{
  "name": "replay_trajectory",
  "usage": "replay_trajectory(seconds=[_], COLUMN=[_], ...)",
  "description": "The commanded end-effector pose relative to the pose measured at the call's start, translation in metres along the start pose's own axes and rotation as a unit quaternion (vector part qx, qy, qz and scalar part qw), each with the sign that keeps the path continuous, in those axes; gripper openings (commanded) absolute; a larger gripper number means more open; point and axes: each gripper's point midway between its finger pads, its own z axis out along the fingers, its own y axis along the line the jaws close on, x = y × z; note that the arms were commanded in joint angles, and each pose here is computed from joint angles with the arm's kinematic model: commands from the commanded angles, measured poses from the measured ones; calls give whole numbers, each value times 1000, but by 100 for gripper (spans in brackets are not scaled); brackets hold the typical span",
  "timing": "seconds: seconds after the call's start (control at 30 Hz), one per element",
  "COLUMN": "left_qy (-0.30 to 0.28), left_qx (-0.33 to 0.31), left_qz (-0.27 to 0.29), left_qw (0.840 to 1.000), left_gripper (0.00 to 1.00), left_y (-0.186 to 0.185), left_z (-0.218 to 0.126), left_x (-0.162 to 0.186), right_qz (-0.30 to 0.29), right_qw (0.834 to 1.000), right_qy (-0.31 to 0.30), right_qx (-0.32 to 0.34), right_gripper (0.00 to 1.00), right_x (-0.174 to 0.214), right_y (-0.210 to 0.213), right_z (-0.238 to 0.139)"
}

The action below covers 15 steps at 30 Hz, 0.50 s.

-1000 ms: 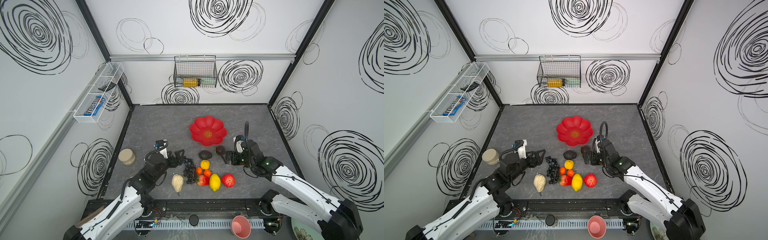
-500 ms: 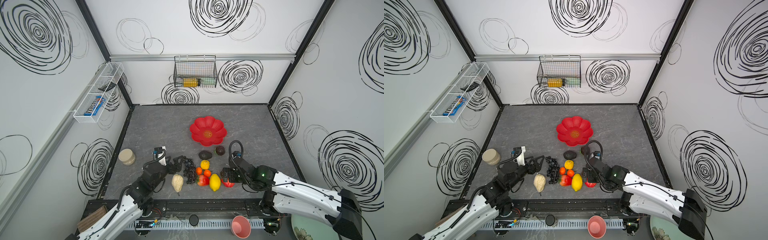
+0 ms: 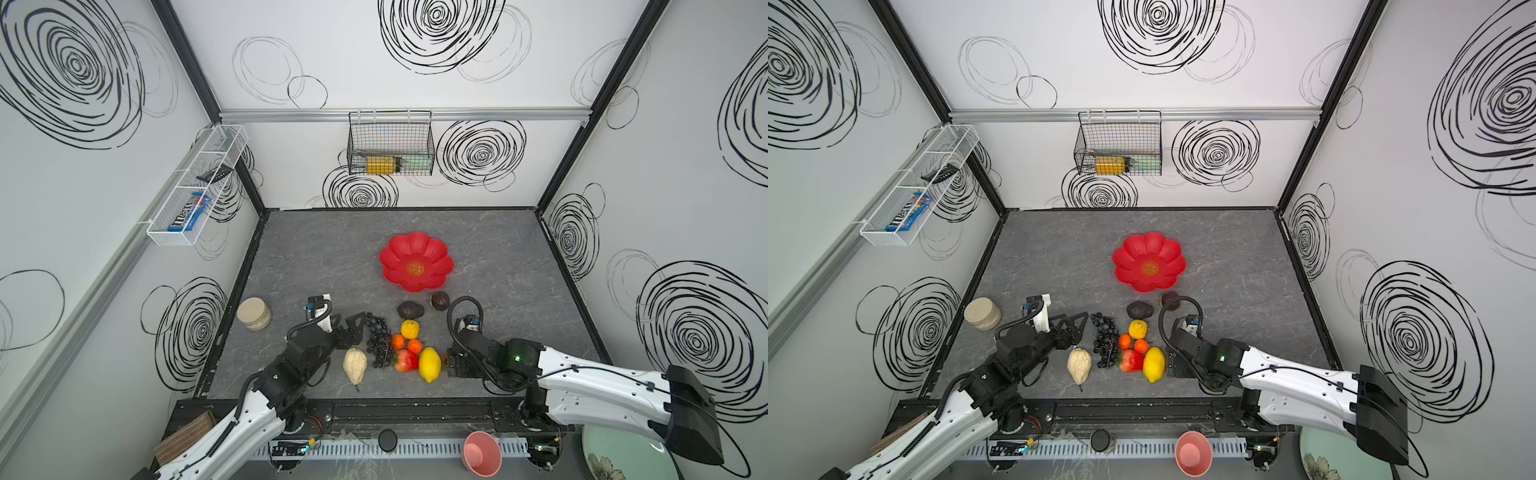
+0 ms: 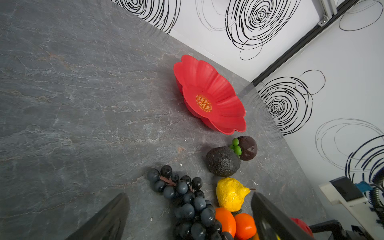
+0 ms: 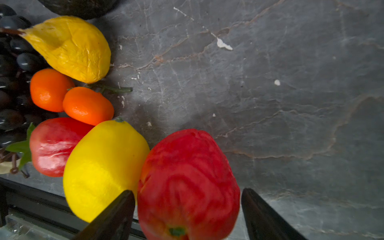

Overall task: Place and organize the fake fruits in the fruit bowl
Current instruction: 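Lower the right gripper onto the red apple and close on it, then lift the red apple with right gripper while left gripper approaches it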

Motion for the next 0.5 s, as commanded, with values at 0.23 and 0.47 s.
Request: replay_trajectory(seconds=[0.23,0.47], left_qy=[-9,-1], left_qx=[8,17], left_qz=[-11,-10], left_qw=[1000,1000], left_gripper=[96,96], left_y=[-4,-10], left_z=[-1,-1], left_x=[-3,-4], right_qz=[-16,-20], right_qw=[999,997], right_qy=[-23,-66], right_qx=[34,31], right_gripper=[70,65], right_x=[-7,-28], right_y=[-8,-8], right_z=[5,-14])
